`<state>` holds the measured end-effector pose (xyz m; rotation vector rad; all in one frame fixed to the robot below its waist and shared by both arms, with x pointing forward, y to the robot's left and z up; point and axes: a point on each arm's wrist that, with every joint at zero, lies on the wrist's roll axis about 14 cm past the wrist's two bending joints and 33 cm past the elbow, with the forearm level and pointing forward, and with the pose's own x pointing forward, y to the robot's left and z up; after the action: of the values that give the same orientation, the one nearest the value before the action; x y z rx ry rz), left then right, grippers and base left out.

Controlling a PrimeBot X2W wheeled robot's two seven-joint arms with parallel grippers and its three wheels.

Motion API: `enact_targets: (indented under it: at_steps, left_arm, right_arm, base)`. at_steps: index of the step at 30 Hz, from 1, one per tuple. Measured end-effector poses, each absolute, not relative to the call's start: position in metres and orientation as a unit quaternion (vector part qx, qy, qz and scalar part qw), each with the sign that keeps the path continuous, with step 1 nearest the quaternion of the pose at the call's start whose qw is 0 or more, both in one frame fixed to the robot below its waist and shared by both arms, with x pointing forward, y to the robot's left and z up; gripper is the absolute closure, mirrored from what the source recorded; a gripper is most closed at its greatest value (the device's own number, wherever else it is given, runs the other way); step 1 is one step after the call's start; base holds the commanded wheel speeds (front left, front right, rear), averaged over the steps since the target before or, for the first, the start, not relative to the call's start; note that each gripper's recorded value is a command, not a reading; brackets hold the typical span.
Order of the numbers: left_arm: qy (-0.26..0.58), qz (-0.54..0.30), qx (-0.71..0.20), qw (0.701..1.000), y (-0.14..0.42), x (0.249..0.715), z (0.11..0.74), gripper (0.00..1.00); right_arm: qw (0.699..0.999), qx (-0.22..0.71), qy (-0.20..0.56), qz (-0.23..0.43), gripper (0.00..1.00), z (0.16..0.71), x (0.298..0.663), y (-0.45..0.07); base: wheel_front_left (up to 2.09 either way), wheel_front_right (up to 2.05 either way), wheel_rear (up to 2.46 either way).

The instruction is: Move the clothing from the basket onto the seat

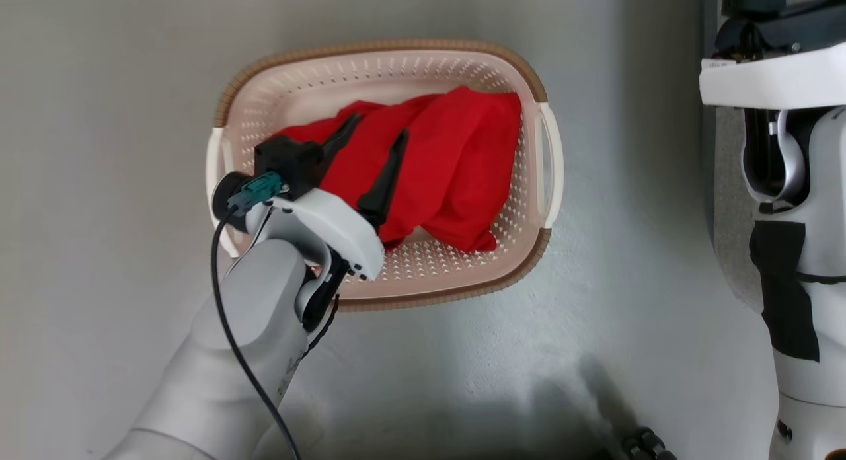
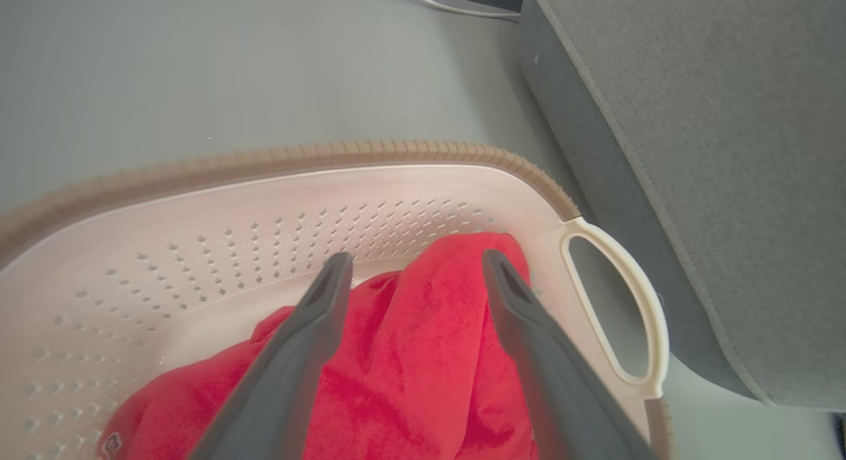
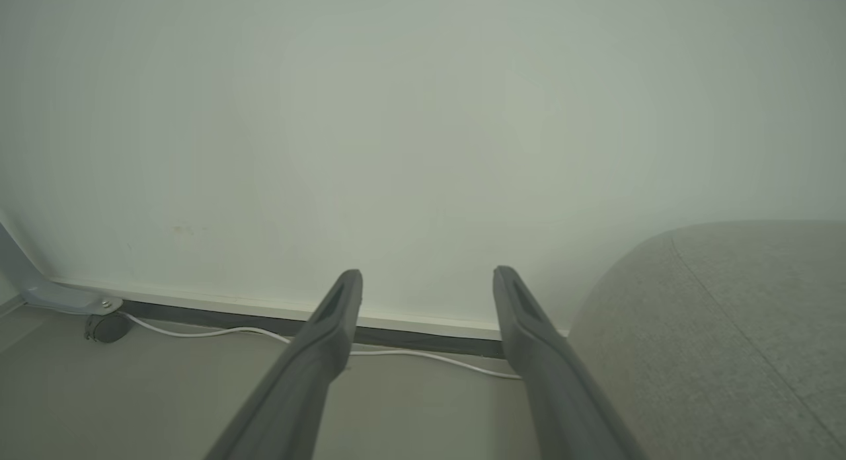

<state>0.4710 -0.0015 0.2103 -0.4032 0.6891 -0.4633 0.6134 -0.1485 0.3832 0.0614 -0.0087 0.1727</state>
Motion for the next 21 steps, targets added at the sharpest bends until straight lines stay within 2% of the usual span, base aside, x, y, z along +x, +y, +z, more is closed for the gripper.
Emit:
enact_targets:
  at_steps: [15, 21]
  left_arm:
    - [0.356, -0.348, -0.235, 0.835, -0.088, 0.460, 0.181, 0.00]
    - [0.380, -0.364, -0.195, 0.828, -0.080, 0.455, 0.152, 0.00]
  right_arm:
    - [0.995, 0.030, 0.012, 0.092, 0.00, 0.344, 0.620, -0.155]
    - [0.995, 0.036, 0.025, 0.087, 0.00, 0.331, 0.616, -0.161]
  base:
    - [0.00, 0.00, 0.00]
    - [0.00, 0.00, 0.00]
